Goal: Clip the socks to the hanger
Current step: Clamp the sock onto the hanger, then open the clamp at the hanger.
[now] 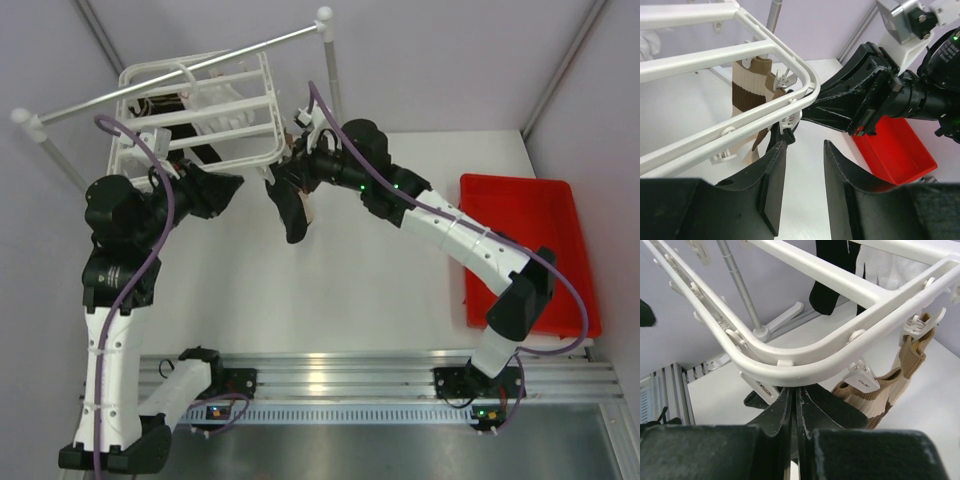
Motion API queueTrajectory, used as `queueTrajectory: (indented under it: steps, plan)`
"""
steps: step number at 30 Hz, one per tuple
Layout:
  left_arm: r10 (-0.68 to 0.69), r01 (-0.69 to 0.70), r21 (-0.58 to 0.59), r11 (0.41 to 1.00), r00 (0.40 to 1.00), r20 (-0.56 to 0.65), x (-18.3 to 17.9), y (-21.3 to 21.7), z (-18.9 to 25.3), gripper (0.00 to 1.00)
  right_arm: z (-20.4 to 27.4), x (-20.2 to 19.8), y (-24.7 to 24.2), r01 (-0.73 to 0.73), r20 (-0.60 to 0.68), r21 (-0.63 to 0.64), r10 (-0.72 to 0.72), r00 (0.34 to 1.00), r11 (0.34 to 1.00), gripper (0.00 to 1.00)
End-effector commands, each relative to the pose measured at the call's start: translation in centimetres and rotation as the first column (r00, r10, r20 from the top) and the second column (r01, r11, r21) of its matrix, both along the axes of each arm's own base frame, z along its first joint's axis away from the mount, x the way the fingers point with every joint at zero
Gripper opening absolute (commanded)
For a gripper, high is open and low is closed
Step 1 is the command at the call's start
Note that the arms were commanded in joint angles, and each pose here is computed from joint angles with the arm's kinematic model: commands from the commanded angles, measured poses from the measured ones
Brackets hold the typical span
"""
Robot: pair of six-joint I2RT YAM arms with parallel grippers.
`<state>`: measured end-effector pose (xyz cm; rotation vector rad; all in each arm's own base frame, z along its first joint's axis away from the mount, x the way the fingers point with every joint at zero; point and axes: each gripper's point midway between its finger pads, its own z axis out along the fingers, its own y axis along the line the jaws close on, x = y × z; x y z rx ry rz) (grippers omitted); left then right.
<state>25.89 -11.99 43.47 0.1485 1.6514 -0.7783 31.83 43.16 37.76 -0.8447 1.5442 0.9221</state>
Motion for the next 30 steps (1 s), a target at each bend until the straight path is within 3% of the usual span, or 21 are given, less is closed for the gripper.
queueTrajectory:
  steps: [1, 8, 20, 26, 30]
  plan:
    - [0.044, -0.044, -0.002, 0.999, 0.998, 0.052, -1.2, 0.7, 2.3, 0.4, 5.2, -0.2, -1.6, 0.018, 0.09, 0.089, -0.026, 0.996, 0.996, 0.0]
    - [0.118, -0.12, 0.061, 0.991, 0.992, 0.034, -1.2, 2.2, 1.2, 0.37, 4.7, 0.8, -2.5, 0.042, 0.104, 0.069, -0.049, 0.993, 0.997, 0.0]
    - [0.03, -0.056, 0.227, 0.972, 0.993, 0.114, 0.3, 1.8, -0.5, 0.38, 4.2, 0.3, -2.5, 0.005, 0.117, 0.047, -0.01, 0.993, 0.999, 0.0]
    - [0.019, -0.041, 0.212, 0.976, 0.994, 0.104, 1.0, 1.5, -0.6, 0.36, 3.3, -0.1, -3.7, 0.025, 0.12, 0.017, -0.027, 0.992, 1.0, 0.29]
    - [0.01, -0.034, 0.209, 0.977, 0.993, 0.114, 1.3, 1.3, -0.3, 0.35, 2.7, -0.6, -5.0, 0.036, 0.156, -0.013, -0.033, 0.987, 0.999, 0.35]
